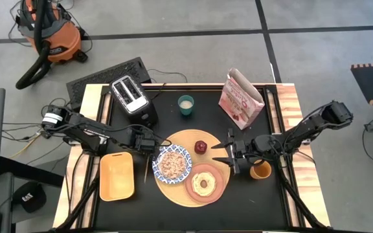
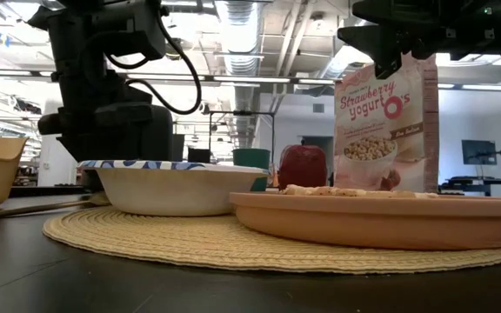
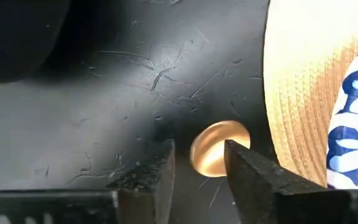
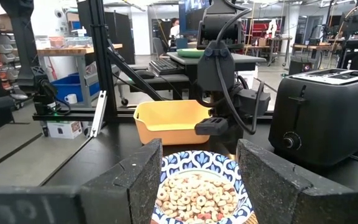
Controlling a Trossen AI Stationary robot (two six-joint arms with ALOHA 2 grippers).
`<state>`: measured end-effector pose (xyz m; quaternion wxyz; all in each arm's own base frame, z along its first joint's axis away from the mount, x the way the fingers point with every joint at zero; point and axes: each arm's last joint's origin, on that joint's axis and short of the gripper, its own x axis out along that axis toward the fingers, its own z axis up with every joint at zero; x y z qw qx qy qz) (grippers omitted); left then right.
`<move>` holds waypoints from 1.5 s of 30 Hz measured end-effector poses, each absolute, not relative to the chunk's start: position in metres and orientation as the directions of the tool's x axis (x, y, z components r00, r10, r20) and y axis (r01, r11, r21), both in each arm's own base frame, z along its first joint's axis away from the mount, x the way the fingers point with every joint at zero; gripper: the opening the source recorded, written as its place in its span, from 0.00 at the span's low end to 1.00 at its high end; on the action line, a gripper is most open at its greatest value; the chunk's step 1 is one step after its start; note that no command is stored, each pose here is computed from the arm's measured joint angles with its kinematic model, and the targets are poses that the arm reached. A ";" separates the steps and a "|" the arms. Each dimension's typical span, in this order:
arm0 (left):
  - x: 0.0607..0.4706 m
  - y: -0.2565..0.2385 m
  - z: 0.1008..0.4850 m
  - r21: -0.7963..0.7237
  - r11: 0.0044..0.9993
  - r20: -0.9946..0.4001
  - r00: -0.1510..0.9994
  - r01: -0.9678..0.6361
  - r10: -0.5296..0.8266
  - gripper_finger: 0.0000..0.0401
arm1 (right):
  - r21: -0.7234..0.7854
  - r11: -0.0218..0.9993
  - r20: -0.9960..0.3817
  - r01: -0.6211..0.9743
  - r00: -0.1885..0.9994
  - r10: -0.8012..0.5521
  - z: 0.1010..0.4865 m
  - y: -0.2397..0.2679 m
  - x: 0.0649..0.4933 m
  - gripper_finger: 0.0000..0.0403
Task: Arrange a breakfast setting
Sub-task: Return to Home Position
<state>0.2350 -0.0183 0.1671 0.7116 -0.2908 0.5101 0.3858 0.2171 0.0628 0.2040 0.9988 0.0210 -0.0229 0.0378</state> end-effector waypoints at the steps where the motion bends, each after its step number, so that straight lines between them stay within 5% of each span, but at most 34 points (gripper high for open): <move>1: 0.235 -0.018 0.167 -0.016 0.546 -0.951 0.182 -0.838 0.251 0.32 | 0.040 0.996 0.047 -0.077 0.996 0.075 0.204 0.063 0.217 0.58; 10: 0.224 -0.020 0.186 -0.030 0.612 -0.940 0.231 -0.790 0.253 0.34 | 0.034 0.997 0.032 -0.076 0.997 0.075 0.202 0.063 0.217 0.58; 19: 0.216 -0.048 0.237 -0.114 0.864 -0.740 0.621 -0.491 0.256 0.27 | 0.064 0.997 0.032 -0.043 0.999 0.041 0.203 0.061 0.218 0.55; 27: 0.217 -0.071 0.255 0.052 0.982 -0.551 0.815 -0.181 0.180 0.16 | 0.072 0.997 -0.081 0.004 0.997 0.002 0.211 0.051 0.209 0.35; 35: 0.192 -0.063 0.235 -0.024 0.995 -0.415 0.907 -0.093 0.074 0.06 | 0.102 0.993 -0.240 0.057 0.970 -0.031 0.230 0.034 0.169 0.12; 45: 0.146 -0.043 0.212 -0.051 0.997 -0.149 0.988 -0.055 0.047 0.01 | 0.096 0.994 -0.275 0.052 0.961 -0.024 0.233 0.027 0.136 0.07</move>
